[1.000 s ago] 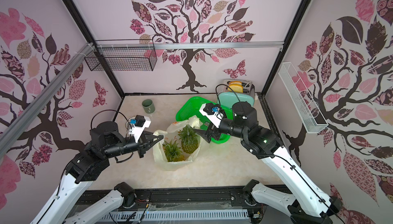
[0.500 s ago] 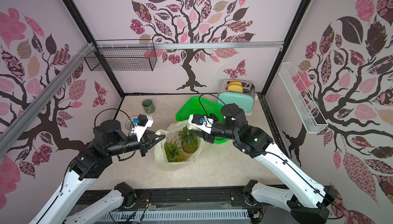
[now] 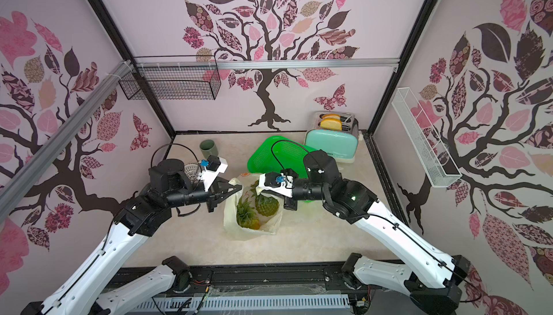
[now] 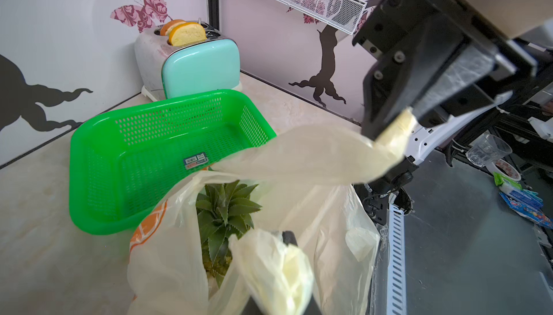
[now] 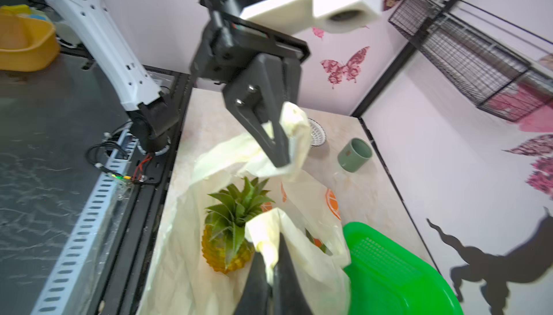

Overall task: Place the pineapple into a plastic bag & tie a knot
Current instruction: Cross the plastic bag at the center of the board.

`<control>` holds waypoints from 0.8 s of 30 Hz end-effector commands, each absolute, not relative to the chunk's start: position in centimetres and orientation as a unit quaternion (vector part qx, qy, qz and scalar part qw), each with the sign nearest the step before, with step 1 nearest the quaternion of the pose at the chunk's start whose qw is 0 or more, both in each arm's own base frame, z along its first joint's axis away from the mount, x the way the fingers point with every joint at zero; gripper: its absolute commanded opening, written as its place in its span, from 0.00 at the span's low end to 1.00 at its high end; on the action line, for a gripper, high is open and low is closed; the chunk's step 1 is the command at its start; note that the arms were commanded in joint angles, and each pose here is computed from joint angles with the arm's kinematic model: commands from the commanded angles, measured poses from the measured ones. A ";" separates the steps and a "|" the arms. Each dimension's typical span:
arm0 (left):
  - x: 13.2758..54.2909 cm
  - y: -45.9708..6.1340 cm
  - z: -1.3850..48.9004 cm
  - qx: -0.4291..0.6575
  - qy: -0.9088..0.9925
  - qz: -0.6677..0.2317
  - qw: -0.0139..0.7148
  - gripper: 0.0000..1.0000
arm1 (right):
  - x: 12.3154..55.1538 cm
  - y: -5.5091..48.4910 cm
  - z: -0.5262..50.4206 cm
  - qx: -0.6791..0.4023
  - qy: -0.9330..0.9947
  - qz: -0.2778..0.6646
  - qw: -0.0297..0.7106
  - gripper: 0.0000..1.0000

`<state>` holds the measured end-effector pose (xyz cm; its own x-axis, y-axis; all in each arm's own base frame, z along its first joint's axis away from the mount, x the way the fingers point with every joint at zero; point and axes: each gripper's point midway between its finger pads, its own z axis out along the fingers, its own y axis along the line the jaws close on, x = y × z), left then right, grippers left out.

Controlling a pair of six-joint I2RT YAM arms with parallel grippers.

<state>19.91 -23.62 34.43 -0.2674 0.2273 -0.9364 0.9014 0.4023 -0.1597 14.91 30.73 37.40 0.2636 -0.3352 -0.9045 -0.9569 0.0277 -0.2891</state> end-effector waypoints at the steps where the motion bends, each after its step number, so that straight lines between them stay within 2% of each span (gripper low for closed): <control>1: 20.4 -24.6 36.2 0.418 0.675 -0.387 0.469 0.00 | 11.9 32.6 37.7 -0.630 0.477 0.406 0.459 0.00; 4: 20.8 -25.2 35.9 0.418 0.676 -0.397 0.458 0.00 | 12.5 33.6 37.3 -0.615 0.475 0.424 0.465 0.00; 8: 20.6 -25.2 35.3 0.420 0.677 -0.397 0.456 0.03 | 14.4 33.9 36.1 -0.598 0.504 0.393 0.484 0.00; 11: 19.9 -24.7 35.2 0.427 0.668 -0.391 0.467 0.12 | 15.1 33.7 35.7 -0.591 0.515 0.376 0.495 0.00; 18: 19.0 -22.9 33.9 0.444 0.662 -0.336 0.502 0.43 | 15.3 33.2 35.4 -0.585 0.526 0.365 0.497 0.00; 24: 18.6 -21.6 33.3 0.458 0.644 -0.293 0.538 0.62 | 15.1 32.9 35.5 -0.584 0.528 0.366 0.497 0.00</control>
